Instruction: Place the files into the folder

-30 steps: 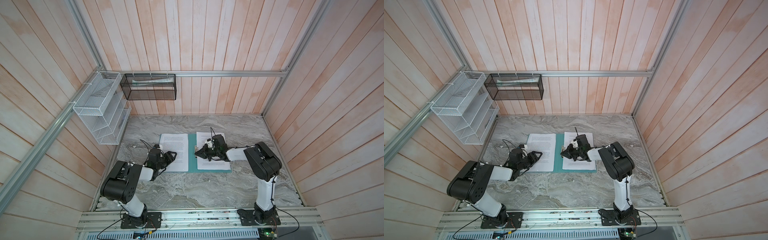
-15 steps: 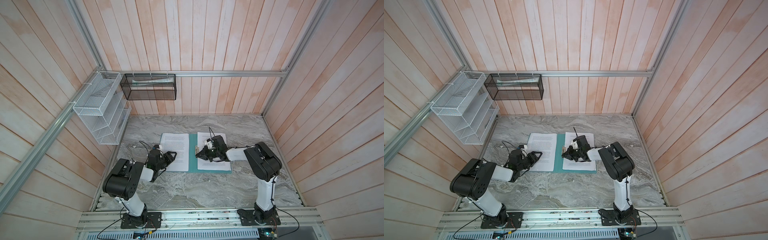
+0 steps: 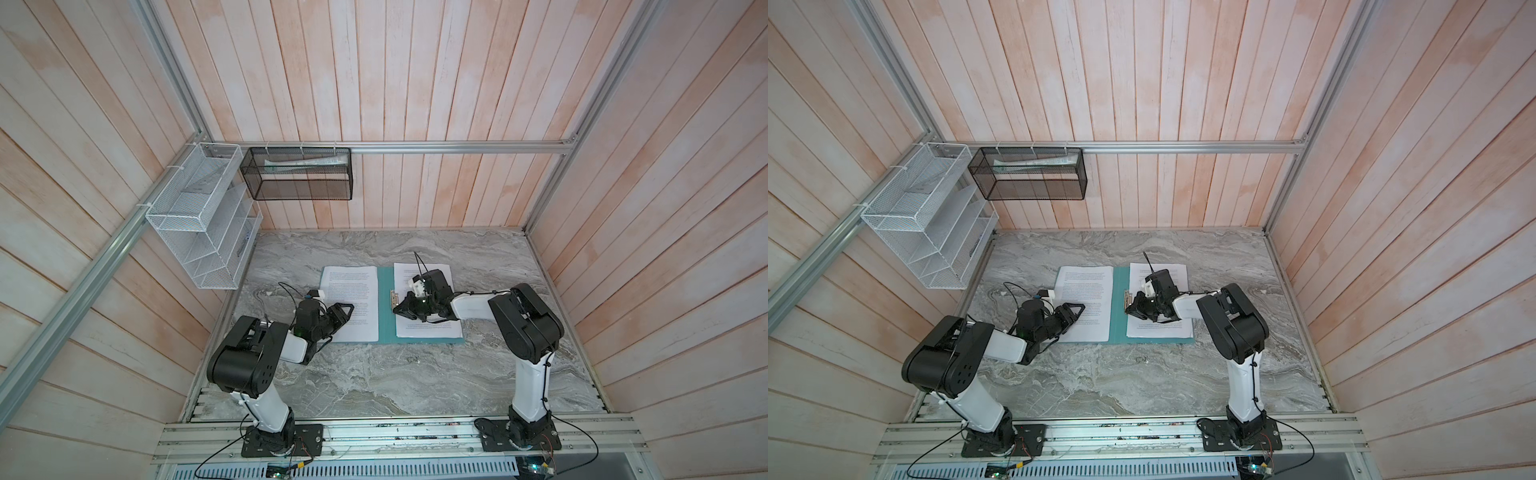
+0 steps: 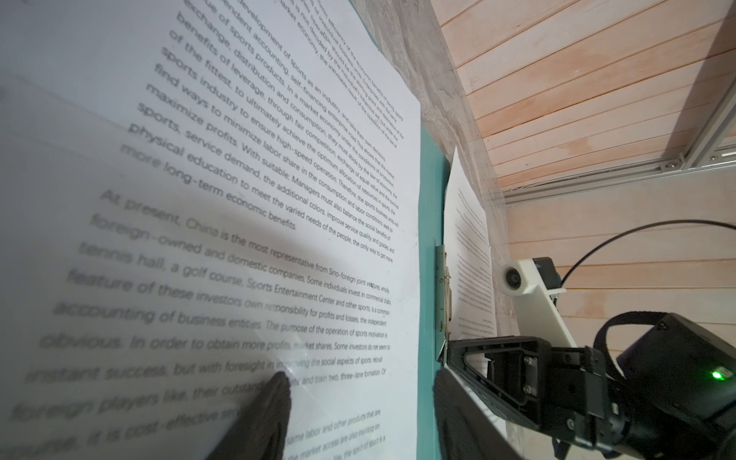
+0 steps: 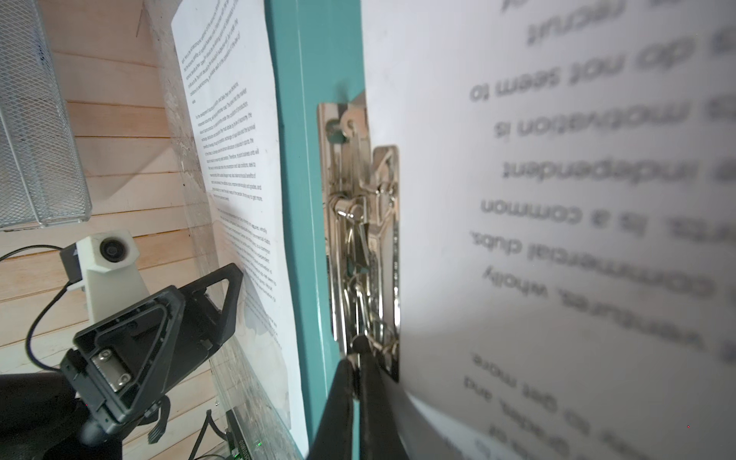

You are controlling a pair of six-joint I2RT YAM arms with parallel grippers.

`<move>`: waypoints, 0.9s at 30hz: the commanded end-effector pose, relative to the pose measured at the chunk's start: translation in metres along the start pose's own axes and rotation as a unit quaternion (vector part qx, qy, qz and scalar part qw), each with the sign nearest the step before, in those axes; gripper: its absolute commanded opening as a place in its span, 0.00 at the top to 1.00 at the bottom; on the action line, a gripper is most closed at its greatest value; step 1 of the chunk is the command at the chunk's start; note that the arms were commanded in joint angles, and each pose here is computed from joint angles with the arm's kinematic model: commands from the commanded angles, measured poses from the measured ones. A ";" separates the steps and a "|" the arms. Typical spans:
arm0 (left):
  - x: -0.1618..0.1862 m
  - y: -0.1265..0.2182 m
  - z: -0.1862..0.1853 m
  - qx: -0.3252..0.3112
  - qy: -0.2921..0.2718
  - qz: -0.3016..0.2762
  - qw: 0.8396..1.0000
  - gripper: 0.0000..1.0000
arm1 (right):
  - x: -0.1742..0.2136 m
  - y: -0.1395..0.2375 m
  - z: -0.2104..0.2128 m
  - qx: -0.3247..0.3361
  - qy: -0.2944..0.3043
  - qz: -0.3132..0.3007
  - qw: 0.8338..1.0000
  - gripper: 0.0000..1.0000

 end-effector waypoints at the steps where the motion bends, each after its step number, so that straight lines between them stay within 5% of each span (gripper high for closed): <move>1: 0.030 0.003 0.032 -0.075 0.045 0.063 0.994 0.40 | 0.015 -0.015 -0.077 0.174 -0.074 0.001 0.982 1.00; 16: 0.042 -0.002 0.037 -0.072 0.056 0.072 0.993 0.42 | 0.024 -0.041 -0.016 0.034 -0.070 0.080 0.994 1.00; 27: 0.058 -0.008 0.044 -0.065 0.068 0.087 0.992 0.43 | 0.029 -0.062 -0.060 0.258 -0.031 0.043 0.965 1.00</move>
Point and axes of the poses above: each gripper's point midway between its finger pads, its own y axis back along the fingers, its own z axis along the line the jaws close on, x = y × z, the point moved 9 cm from there along y, back along the fingers, and after that the axes turned 10 degrees about -y, right-handed, at the moved point
